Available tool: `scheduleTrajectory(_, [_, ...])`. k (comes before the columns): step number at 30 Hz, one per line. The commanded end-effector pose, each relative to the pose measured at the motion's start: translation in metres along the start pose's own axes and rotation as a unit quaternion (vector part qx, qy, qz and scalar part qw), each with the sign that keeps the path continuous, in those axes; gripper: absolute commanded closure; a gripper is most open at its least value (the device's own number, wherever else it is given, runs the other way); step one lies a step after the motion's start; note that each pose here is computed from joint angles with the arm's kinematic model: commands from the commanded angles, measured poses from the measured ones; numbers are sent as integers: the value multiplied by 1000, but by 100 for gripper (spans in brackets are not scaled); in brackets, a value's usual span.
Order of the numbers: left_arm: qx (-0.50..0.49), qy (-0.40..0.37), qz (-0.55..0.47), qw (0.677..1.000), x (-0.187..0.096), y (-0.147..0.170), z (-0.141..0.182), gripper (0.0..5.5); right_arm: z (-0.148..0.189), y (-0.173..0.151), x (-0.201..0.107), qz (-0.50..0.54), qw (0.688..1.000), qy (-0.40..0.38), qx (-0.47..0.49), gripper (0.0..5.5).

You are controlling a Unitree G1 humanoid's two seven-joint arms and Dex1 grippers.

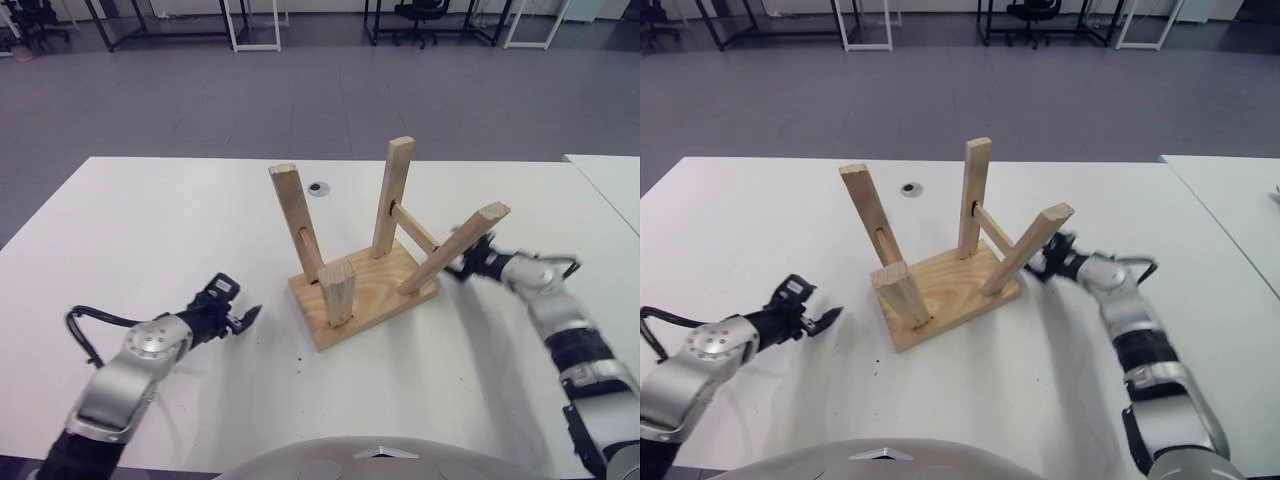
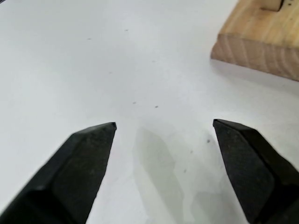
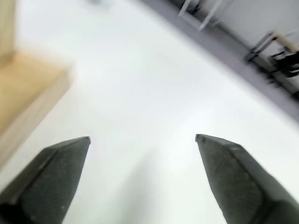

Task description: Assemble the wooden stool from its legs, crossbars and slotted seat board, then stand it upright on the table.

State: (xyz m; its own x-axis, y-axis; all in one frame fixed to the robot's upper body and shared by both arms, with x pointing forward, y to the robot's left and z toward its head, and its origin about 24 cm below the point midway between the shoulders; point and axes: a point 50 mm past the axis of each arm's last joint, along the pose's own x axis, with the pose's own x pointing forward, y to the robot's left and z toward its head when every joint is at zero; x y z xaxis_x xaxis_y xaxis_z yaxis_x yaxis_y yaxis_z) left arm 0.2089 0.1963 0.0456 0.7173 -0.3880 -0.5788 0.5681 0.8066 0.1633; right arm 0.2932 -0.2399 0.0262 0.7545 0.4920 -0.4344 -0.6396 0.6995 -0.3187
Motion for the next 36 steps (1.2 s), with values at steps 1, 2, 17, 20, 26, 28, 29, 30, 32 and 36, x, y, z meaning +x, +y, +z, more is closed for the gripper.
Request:
scheduleTrajectory(1, [33, -32, 1, 999, 29, -1, 20, 168, -13, 21, -10, 70, 997, -13, -3, 129])
scheduleTrajectory(2, [36, -33, 3, 999, 33, 0, 21, 168, -11, 28, -11, 86, 996, -21, -6, 129])
scheduleTrajectory(17, [31, -3, 29, 999, -20, -20, -41, 168, -11, 69, -59, 43, 997, -20, 56, 129])
scheduleTrajectory(20, [12, -11, 12, 1000, -13, -29, -36, 168, -9, 78, -56, 49, 997, -18, 64, 129])
scheduleTrajectory(26, [-44, -33, -30, 998, -13, -51, -15, 168, 19, 109, -61, 154, 978, -64, 127, 129])
scheduleTrajectory(28, [-98, -87, -82, 988, -21, -62, 15, 168, 39, 117, -69, 195, 963, -92, 164, 129])
scheduleTrajectory(29, [-118, -123, -113, 979, -27, -67, 32, 168, 49, 118, -74, 207, 957, -102, 176, 129])
scheduleTrajectory(30, [-133, -151, -135, 970, -33, -68, 45, 168, 56, 117, -78, 214, 954, -107, 182, 129])
scheduleTrajectory(32, [-157, -191, -160, 956, -45, -66, 60, 168, 66, 114, -88, 230, 948, -109, 189, 129])
scheduleTrajectory(36, [-153, -188, -169, 955, -68, -49, 59, 168, 76, 102, -111, 257, 943, -89, 192, 129])
